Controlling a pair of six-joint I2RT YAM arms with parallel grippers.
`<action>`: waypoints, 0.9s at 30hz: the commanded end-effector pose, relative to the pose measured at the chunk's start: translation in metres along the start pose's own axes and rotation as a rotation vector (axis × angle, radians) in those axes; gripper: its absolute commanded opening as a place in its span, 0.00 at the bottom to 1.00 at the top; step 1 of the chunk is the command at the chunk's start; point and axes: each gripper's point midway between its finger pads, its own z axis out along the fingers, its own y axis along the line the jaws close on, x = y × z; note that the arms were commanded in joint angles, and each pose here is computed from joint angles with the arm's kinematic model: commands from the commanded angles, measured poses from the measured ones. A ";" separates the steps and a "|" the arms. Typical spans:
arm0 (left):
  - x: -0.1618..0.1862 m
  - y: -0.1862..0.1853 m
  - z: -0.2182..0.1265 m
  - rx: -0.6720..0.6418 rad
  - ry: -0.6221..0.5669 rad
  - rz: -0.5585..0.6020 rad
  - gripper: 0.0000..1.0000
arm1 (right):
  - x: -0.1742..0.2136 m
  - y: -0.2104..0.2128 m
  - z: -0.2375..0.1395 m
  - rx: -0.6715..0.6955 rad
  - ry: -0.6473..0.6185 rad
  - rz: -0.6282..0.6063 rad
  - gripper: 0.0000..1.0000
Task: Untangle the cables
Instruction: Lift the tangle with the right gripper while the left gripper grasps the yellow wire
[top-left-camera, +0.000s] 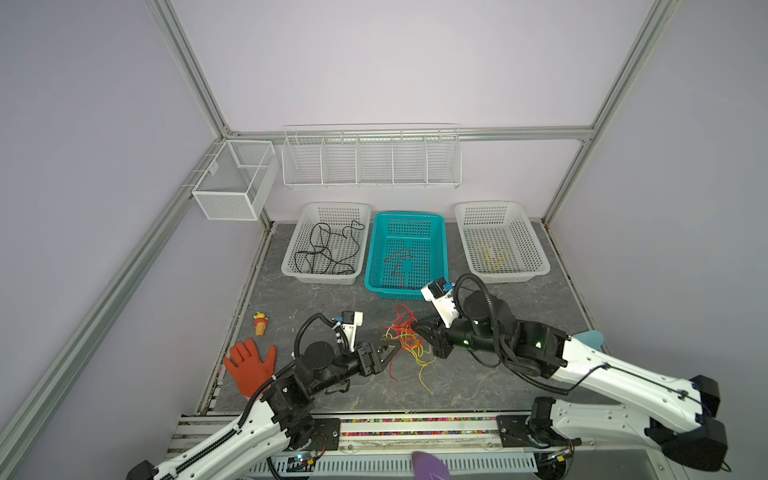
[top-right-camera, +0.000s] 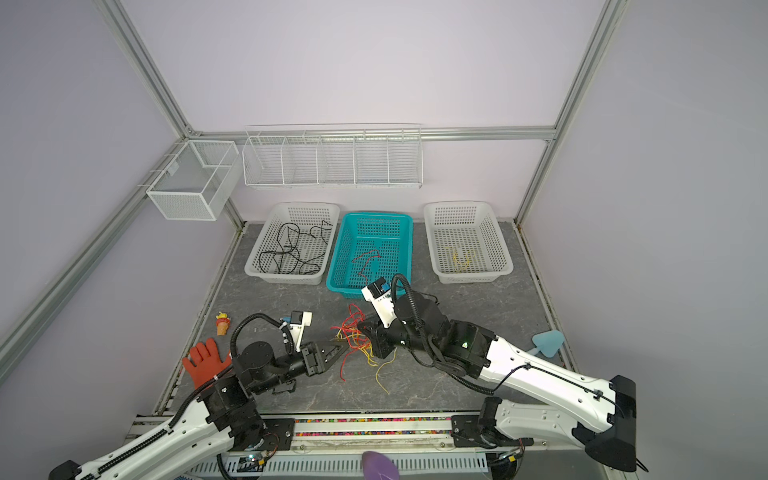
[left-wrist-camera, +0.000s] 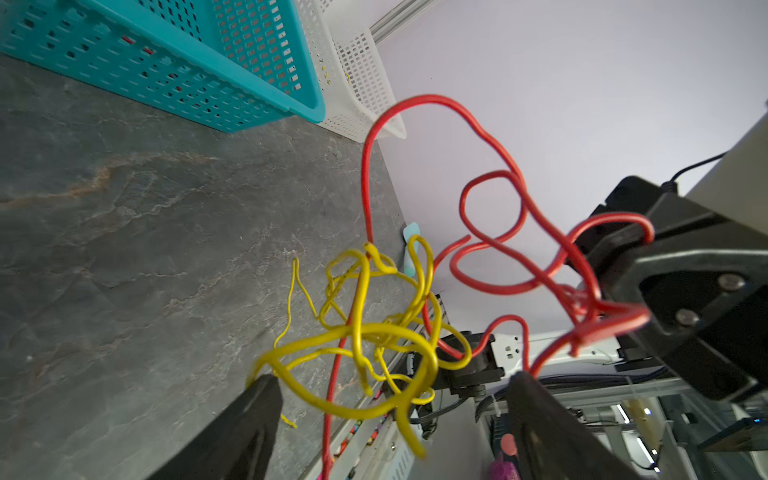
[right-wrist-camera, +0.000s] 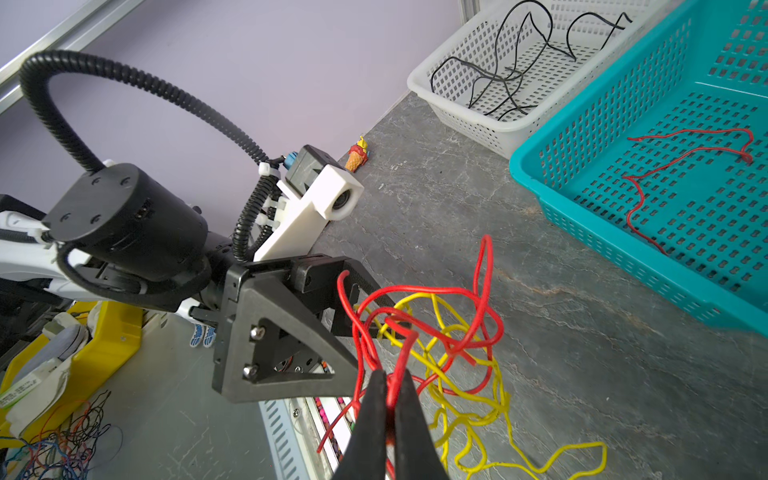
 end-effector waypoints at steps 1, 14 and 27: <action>-0.009 -0.013 0.000 0.022 -0.025 0.038 0.77 | -0.005 0.004 0.002 -0.032 -0.023 0.009 0.07; -0.013 0.014 -0.005 -0.149 -0.042 0.085 0.64 | -0.007 0.013 -0.015 -0.081 -0.045 0.005 0.07; -0.025 0.011 0.000 -0.156 -0.085 0.084 0.59 | 0.000 0.027 -0.009 -0.165 -0.010 0.032 0.07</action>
